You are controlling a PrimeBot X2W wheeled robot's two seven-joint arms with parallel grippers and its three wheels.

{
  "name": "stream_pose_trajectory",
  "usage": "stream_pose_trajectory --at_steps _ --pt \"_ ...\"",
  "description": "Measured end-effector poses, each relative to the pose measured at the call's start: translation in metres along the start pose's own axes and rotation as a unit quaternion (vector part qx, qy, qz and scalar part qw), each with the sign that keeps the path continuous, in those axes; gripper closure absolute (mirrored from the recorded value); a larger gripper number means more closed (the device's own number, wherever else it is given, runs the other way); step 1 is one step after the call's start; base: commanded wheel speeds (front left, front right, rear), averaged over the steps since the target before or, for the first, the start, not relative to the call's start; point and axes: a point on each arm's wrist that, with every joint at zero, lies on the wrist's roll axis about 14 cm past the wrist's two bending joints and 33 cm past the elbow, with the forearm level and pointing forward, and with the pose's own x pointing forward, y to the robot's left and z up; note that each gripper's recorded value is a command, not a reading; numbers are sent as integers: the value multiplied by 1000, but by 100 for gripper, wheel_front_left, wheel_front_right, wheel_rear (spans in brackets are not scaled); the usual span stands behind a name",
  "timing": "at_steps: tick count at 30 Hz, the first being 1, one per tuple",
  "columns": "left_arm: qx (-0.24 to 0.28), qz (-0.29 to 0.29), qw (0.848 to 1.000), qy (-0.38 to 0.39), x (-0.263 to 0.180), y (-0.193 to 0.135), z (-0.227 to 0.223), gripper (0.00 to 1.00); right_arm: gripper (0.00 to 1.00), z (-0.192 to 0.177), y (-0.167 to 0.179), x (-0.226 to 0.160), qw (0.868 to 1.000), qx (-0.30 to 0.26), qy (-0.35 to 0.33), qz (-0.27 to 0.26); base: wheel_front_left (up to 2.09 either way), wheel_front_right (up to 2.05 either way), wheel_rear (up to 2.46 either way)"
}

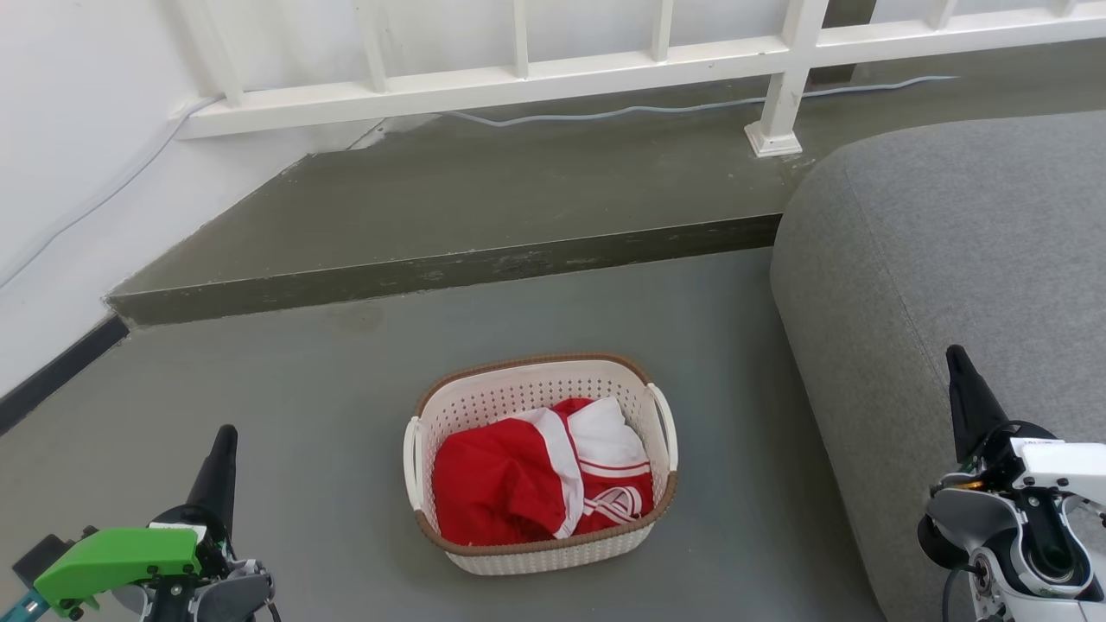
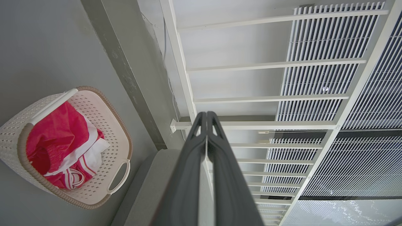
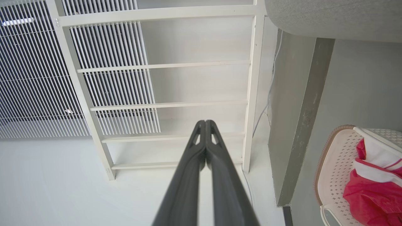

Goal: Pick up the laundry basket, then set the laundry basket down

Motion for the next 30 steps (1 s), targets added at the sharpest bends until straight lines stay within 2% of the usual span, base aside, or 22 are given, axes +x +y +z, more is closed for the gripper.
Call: stream_pose_trajectory --at_steps 30 --pt "0 4 1000 2 0 3 0 100 100 1 -1 0 1000 1 -1 -2 0 0 0"
